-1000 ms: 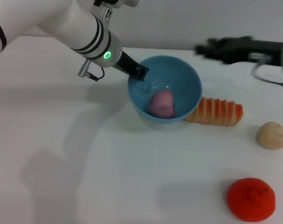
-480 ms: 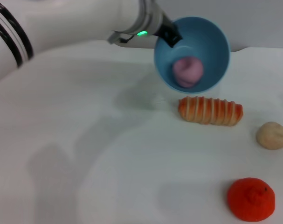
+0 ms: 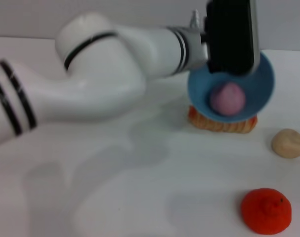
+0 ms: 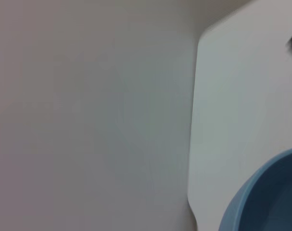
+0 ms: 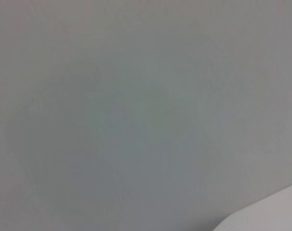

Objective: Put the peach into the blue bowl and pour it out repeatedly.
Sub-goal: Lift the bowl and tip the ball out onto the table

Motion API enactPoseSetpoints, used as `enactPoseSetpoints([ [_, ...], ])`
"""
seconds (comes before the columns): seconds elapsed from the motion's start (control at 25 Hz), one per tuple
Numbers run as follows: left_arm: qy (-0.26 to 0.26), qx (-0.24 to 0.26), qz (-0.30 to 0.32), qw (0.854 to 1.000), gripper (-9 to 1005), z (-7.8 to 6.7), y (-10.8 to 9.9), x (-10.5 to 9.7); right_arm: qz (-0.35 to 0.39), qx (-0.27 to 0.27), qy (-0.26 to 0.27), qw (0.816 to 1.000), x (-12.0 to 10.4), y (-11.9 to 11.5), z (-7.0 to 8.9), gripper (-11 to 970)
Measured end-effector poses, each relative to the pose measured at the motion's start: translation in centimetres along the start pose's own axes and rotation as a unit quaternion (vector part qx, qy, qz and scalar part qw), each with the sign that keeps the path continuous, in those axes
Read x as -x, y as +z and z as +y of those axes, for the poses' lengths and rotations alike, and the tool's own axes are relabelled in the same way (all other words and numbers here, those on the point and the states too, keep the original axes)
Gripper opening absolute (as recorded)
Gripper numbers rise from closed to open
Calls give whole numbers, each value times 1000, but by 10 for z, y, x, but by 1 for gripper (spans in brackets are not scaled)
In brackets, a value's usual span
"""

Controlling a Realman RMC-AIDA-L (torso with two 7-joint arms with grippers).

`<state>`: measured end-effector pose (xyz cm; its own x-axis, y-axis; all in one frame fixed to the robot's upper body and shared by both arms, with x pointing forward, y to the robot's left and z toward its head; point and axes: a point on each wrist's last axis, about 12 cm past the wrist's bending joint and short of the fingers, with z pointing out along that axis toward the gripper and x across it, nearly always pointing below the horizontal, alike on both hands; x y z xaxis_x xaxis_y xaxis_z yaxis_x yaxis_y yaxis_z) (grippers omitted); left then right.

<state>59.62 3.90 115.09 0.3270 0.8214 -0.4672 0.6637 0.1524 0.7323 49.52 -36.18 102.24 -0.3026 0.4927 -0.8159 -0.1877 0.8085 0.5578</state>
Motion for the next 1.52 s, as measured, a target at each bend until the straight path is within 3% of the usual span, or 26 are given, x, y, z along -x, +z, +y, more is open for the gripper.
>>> enactPoseSetpoints([
  [0.28,99,55,-86,990,-1,-26,-12,-1,2,7,2,1000,-1,5,3,512],
  [0.64,208,78,-110,969,-1,-47,-15,-6,1,9,5,1000,-1,7,4,511],
  [1.0,306,130,-121,935,-2,-49,-15,-13,3,13,9,1000,-3,11,7,509],
  [1.24,329,160,-122,923,-2,-44,-18,-15,4,18,13,1000,-3,16,10,509],
  [1.4,330,167,-114,922,-2,-41,-18,-20,4,23,15,1000,-2,21,12,508],
  [1.52,310,166,-109,930,-2,-41,-17,-25,3,27,13,1000,0,24,14,508],
])
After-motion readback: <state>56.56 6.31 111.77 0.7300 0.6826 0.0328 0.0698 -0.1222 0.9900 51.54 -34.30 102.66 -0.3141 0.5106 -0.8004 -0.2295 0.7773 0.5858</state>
